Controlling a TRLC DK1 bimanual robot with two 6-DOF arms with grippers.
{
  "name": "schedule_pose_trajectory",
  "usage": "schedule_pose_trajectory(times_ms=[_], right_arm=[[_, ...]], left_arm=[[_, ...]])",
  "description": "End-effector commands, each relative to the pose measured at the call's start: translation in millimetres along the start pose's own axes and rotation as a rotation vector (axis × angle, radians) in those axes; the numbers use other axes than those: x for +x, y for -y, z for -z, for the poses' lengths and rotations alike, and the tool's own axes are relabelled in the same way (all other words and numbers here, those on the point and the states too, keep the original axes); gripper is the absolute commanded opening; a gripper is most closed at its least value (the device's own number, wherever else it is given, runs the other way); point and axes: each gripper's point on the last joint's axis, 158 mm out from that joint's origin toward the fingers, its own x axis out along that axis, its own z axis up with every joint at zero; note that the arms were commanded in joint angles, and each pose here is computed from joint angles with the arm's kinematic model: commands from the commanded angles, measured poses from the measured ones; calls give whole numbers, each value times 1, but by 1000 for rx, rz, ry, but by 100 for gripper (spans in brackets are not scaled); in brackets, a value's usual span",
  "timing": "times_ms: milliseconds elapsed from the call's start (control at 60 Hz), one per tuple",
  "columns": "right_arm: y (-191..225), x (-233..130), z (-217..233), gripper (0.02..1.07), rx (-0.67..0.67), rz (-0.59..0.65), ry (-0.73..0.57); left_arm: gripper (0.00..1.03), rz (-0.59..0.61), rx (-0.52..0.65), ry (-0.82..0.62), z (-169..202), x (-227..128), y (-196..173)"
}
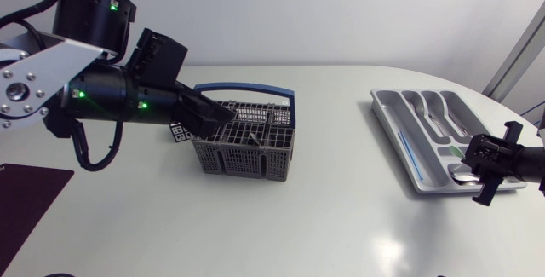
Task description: Transfer all utensils from the basket to the drawer tray.
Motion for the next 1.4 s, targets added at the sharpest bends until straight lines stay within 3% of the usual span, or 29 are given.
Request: schedule_pose_trajectory(times_ms=[0, 233, 400, 600, 767, 983, 1183, 1383], right_arm=[[-10, 14, 19, 8, -37, -20, -41], [0, 31, 51, 9, -109, 61, -129], [-1, 34, 68, 33, -168, 91, -185], [4, 25, 78, 73, -204, 132, -233], [21, 3, 74, 86, -213, 187, -242], [27, -37, 35, 88, -114, 175, -182], [9, -68, -41, 88, -40, 144, -104], [-23, -86, -130, 88, 62, 27, 2]], left_arm=[[58, -20, 14, -19, 10, -4, -7], [58, -28, 15, -37, 22, -5, -10], [58, -43, 2, -43, 25, -5, -17], [58, -63, -3, -46, 29, -9, -26], [58, -85, -11, -46, 31, -15, -35], [58, -121, -24, -56, 42, -20, -52], [58, -143, -36, -75, 54, -20, -63], [58, -172, -56, -86, 66, -19, -78]])
